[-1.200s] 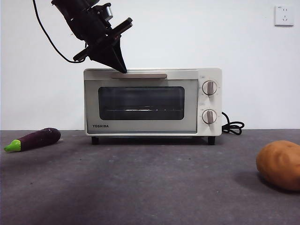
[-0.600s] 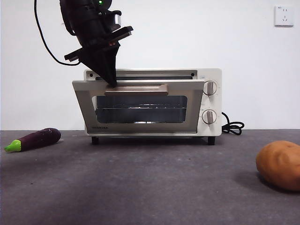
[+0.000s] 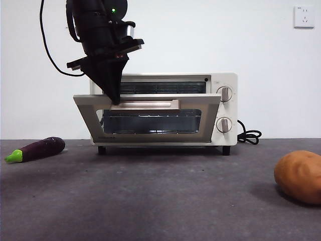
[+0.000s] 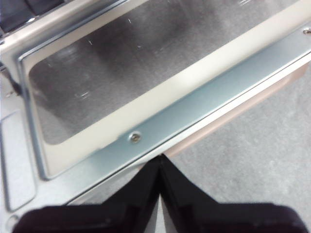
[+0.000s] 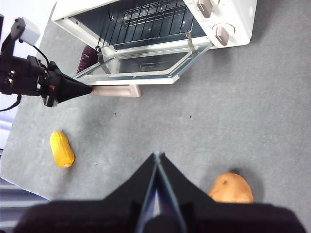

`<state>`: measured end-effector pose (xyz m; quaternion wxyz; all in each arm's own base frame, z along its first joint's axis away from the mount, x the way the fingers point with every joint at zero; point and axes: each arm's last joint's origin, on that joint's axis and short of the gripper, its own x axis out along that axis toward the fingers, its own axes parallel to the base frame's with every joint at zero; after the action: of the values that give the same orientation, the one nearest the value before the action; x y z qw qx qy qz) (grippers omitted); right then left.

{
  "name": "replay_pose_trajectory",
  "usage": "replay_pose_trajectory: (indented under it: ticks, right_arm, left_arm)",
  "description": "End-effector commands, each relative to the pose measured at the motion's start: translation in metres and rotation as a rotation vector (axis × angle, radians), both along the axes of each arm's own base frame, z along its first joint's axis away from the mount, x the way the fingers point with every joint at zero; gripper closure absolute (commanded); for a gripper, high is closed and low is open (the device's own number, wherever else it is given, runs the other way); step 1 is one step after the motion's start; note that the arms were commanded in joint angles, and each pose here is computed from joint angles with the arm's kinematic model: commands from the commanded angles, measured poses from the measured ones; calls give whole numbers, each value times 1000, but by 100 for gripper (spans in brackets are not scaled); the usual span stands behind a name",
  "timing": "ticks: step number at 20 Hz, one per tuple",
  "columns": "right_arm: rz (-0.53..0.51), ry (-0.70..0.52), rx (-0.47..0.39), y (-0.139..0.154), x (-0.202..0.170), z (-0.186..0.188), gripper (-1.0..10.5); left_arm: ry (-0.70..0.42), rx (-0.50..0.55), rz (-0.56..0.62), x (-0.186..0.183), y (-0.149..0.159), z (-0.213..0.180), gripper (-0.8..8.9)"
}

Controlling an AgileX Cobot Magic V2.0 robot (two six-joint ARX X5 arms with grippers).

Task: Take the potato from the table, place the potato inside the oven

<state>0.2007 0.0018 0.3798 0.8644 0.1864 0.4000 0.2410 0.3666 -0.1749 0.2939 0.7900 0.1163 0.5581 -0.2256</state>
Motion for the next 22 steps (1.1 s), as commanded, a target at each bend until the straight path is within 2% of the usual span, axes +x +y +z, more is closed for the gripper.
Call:
replay_pose_trajectory:
  ticks: [1, 4, 7, 22]
  right_arm:
    - [8, -16, -8, 0, 1, 1, 946]
    - [12, -19, -12, 0, 1, 1, 946]
    - [12, -18, -12, 0, 1, 1, 946]
    - [23, -29, -22, 0, 1, 1, 946]
  left_arm:
    - [18, 47, -4, 6, -6, -18, 820]
    - [80, 93, -17, 7, -13, -37, 820]
    - [94, 103, -18, 9, -22, -49, 820]
    - [149, 128, -12, 0, -31, -53, 820]
